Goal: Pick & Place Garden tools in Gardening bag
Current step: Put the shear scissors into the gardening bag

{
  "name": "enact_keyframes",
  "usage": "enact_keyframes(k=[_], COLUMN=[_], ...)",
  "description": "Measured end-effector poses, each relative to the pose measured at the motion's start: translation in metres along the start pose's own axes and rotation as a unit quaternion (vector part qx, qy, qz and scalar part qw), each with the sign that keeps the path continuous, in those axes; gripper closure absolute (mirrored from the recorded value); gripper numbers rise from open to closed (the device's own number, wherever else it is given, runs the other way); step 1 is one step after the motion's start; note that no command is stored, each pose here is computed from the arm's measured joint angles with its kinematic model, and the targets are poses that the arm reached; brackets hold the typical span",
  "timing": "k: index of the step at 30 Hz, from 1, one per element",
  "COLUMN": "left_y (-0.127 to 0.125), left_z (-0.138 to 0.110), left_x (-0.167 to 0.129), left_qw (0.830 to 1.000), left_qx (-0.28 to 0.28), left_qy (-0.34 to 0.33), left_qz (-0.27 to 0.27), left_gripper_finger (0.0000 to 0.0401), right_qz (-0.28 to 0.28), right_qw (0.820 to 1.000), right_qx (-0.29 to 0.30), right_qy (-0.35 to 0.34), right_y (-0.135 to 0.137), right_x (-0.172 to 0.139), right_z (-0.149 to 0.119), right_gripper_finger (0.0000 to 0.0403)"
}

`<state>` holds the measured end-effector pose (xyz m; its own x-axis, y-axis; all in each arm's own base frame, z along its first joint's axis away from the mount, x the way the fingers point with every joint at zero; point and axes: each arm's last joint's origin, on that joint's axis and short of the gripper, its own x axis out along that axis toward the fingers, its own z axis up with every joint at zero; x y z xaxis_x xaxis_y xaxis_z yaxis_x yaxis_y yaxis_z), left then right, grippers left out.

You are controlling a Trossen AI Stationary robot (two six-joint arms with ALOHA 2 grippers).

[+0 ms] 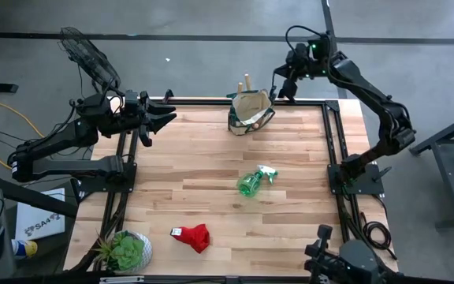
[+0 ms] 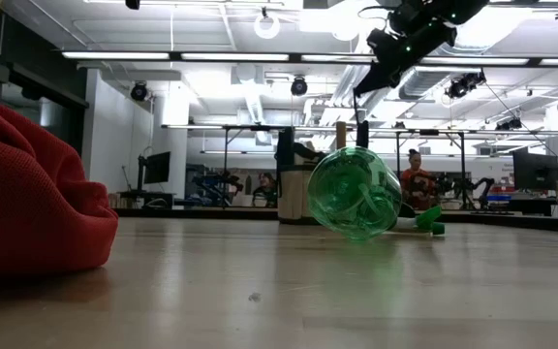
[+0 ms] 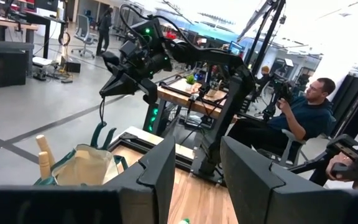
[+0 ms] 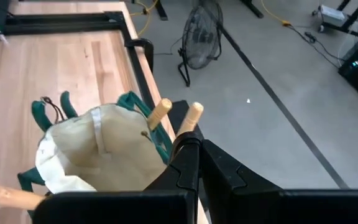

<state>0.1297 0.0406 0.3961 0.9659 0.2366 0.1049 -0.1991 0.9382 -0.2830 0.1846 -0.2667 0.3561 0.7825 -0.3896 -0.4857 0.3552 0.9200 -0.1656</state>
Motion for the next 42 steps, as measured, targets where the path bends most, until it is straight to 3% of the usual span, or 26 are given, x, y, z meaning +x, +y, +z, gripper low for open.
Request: enact_keyframes(k=[11, 17, 30, 37, 42], left_y=[0.000, 0.000, 0.000, 0.000, 0.000], left_z=[0.000, 0.000, 0.000, 0.000, 0.000], left_x=[0.000, 0.000, 0.000, 0.000, 0.000], left_qw=[1.000, 1.000, 1.000, 1.000, 1.000], left_qx=[0.000, 0.000, 0.002, 0.002, 0.002], left_qy=[0.000, 0.000, 0.000, 0.000, 0.000], left_qz=[0.000, 0.000, 0.001, 0.001, 0.001], left_gripper_finger=[0.0274, 0.0274, 0.0274, 0.0274, 0.0274], right_qz=[0.034, 0.005, 0.033, 0.050, 0.032], right_qw=[0.999, 0.999, 0.998, 0.996, 0.994], right_qx=[0.006, -0.007, 0.002, 0.024, 0.037], right_qy=[0.010, 0.035, 0.049, 0.076, 0.094], right_y=[-0.005, -0.008, -0.005, -0.002, -0.001], right_x=[0.026, 0.032, 0.032, 0.055, 0.061], right_z=[-0.011, -0.016, -0.021, -0.031, -0.033], right_gripper_finger=[0.0399, 0.0399, 0.0399, 0.0399, 0.0399])
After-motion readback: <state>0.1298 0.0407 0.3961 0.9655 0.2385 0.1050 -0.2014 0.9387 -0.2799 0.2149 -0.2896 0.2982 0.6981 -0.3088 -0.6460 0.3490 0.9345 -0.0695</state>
